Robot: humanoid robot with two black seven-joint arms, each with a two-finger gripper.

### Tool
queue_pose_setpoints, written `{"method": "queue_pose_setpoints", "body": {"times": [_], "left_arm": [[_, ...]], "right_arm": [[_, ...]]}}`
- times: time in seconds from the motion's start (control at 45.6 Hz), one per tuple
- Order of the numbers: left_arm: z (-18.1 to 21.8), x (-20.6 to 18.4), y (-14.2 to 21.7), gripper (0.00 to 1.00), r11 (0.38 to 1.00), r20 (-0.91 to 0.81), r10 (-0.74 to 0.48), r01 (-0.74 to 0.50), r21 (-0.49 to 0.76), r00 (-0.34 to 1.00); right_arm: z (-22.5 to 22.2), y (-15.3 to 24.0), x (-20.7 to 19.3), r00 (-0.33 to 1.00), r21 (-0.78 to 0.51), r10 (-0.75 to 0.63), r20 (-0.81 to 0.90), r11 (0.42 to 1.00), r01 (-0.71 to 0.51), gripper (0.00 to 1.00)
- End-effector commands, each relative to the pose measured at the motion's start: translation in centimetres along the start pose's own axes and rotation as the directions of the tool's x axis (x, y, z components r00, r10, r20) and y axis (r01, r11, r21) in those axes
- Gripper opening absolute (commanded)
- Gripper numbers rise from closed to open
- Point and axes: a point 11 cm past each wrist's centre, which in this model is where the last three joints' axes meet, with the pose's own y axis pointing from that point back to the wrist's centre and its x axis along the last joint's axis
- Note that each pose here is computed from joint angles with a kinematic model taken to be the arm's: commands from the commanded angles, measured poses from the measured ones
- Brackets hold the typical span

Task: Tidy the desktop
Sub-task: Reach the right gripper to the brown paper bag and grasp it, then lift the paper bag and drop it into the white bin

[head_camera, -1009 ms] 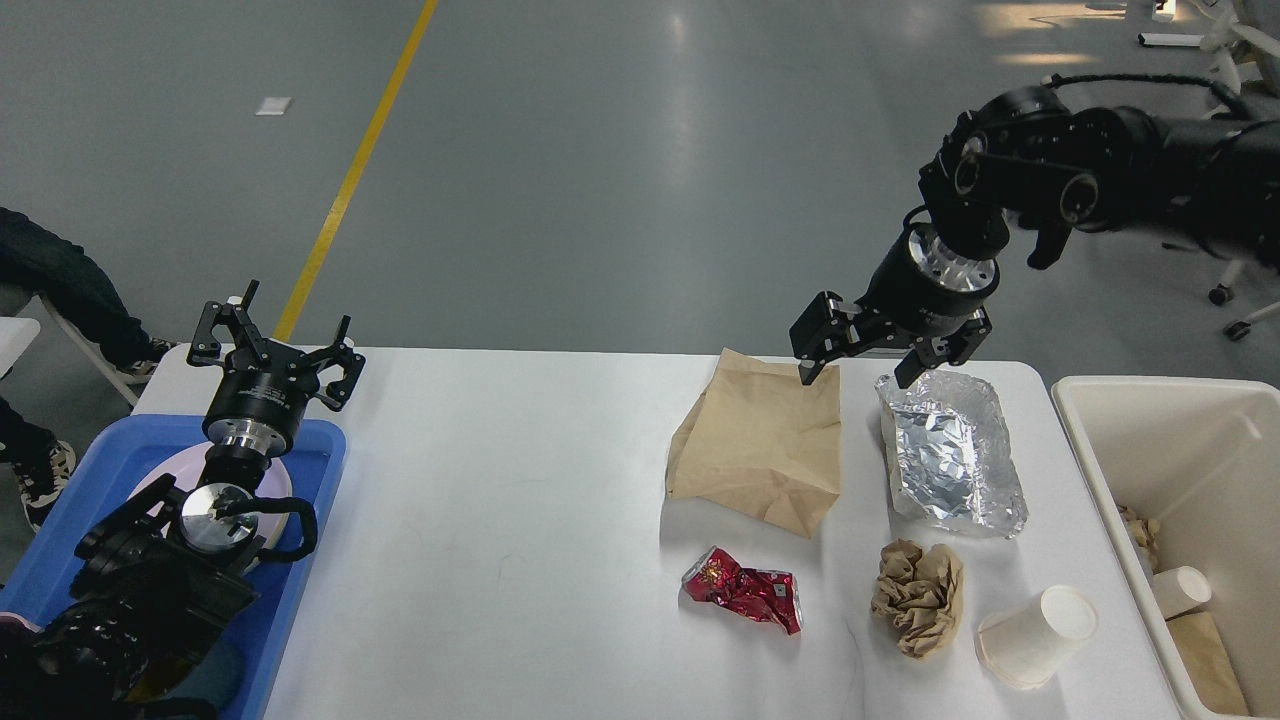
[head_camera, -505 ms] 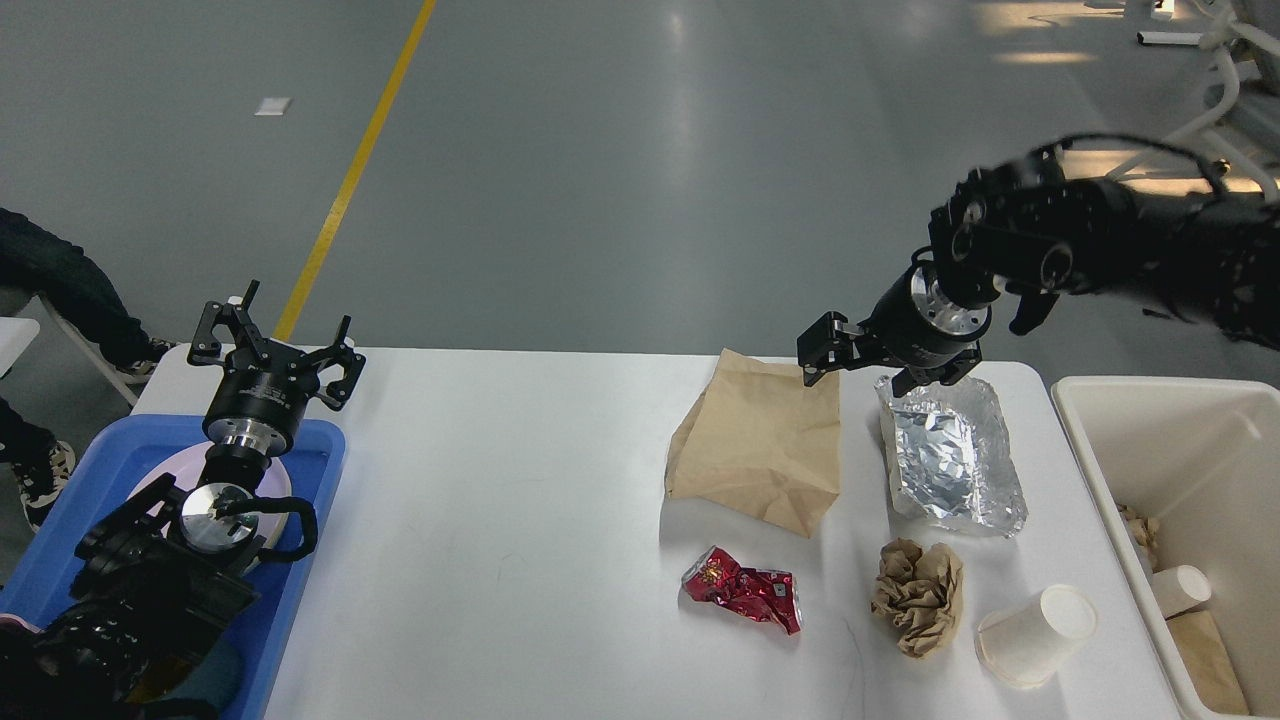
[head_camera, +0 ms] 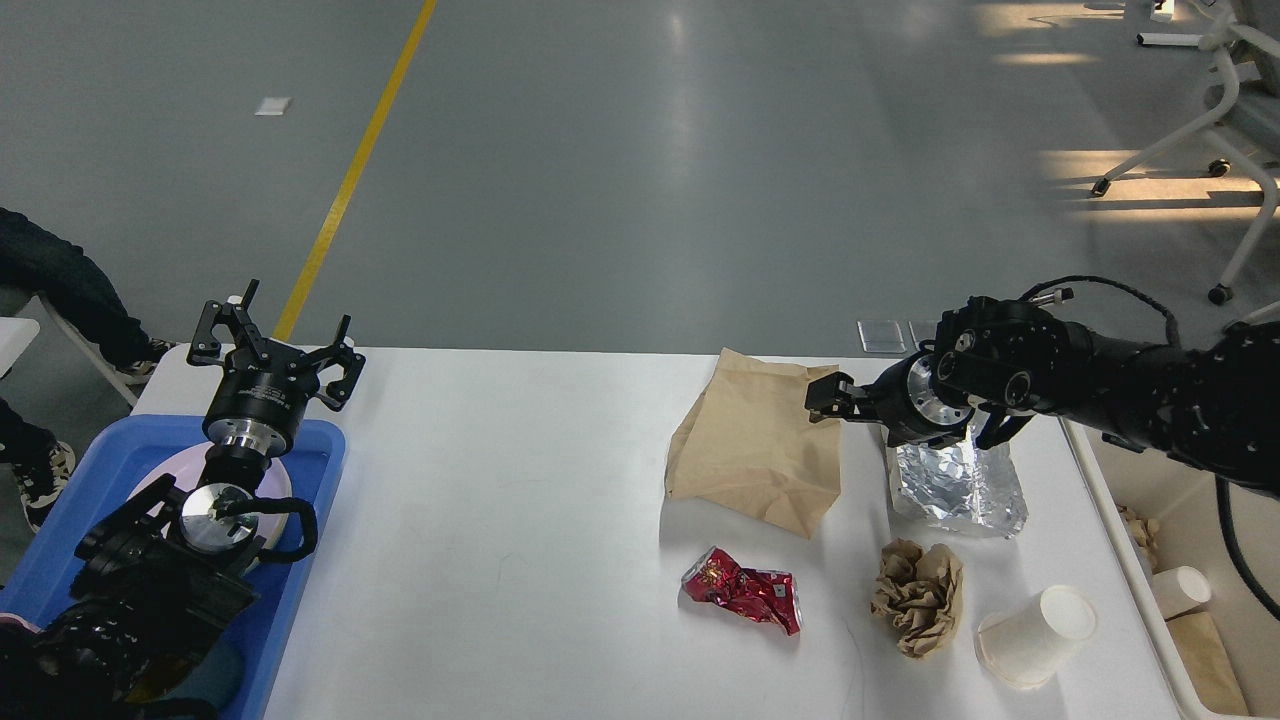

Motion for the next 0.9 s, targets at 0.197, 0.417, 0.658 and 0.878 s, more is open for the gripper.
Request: {"method": "queue_pose_setpoints", "body": {"times": [0.197,0.417,0.658,0.878], "left_arm": [[0.0,0.0,0.0,0.97,1.0,0.0,0.0,0.0,0.0,1.0],[0.0,0.0,0.0,0.97,1.0,0.0,-0.001,0.001,0.0,1.0],[0.0,0.0,0.0,0.97,1.0,0.0,-0.001,0.001,0.0,1.0],[0.0,0.0,0.0,0.97,1.0,0.0,0.0,0.0,0.001,1.0]], "right_arm": [[-0.7,-1.3,-1.3,1.0,0.008,0.015,-0.007,1.0,-0.015,1.0],[-0.5,-2.6,-2.5,0.998,0.016,0.059,0.018,0.998,-0.059,0.92],[-0.4,-3.2,-3.7,0.999,0.013,0.034,0.023,0.999,-0.035,0.19],[-1.2,-2.9,-3.5,0.999,0.031,0.024,0.027,0.999,-0.025,0.0]]}}
